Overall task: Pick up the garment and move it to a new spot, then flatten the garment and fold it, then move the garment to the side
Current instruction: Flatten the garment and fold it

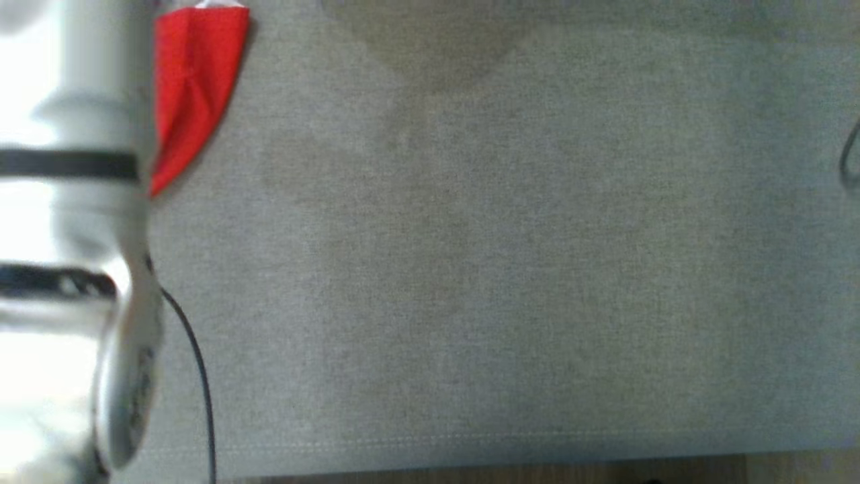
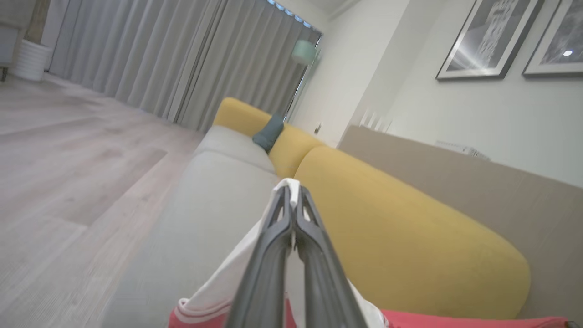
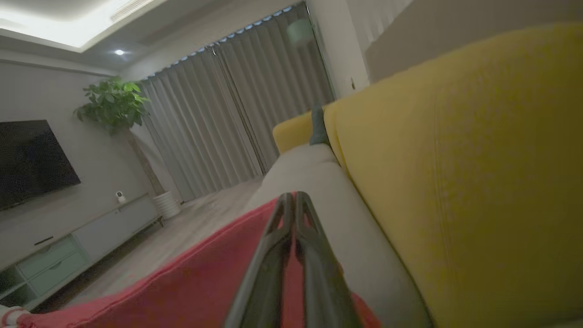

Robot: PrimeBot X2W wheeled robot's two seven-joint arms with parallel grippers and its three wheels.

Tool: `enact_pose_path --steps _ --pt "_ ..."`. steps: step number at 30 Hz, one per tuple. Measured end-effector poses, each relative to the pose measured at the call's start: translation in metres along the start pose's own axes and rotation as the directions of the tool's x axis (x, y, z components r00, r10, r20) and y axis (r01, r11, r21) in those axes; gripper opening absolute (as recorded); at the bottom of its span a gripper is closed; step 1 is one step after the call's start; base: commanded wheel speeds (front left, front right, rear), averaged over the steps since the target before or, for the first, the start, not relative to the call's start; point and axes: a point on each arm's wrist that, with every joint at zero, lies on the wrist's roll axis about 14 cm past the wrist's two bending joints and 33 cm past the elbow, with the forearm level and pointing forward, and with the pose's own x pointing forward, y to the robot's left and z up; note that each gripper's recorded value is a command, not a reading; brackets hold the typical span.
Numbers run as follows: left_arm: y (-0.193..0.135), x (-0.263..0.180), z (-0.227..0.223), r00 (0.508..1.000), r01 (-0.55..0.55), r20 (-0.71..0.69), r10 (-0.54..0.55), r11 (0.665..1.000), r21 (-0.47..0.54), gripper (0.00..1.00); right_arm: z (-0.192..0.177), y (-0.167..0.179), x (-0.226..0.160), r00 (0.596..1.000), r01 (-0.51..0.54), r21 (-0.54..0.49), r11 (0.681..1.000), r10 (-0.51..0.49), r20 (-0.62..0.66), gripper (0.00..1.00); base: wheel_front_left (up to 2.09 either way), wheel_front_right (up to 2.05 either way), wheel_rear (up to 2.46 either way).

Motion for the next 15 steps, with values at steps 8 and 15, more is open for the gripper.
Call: enact_pose_path --steps 8,15 --pt "0.025 -0.077 -0.063 0.978 -0.038 -0.202 0.051 0.997 0.069 0.0 -0.074 -0.027 -0.07 0.971 0.063 0.003 0.998 -0.06 -0.232 0.0 0.0 0.0 0.0" --pt "0.036 -0.163 -0.092 0.933 -0.007 -0.354 0.062 0.988 0.155 0.0 -0.094 -0.034 -0.132 0.916 0.037 -0.069 0.997 -0.061 -0.397 0.0 0.0 0.0 0.0"
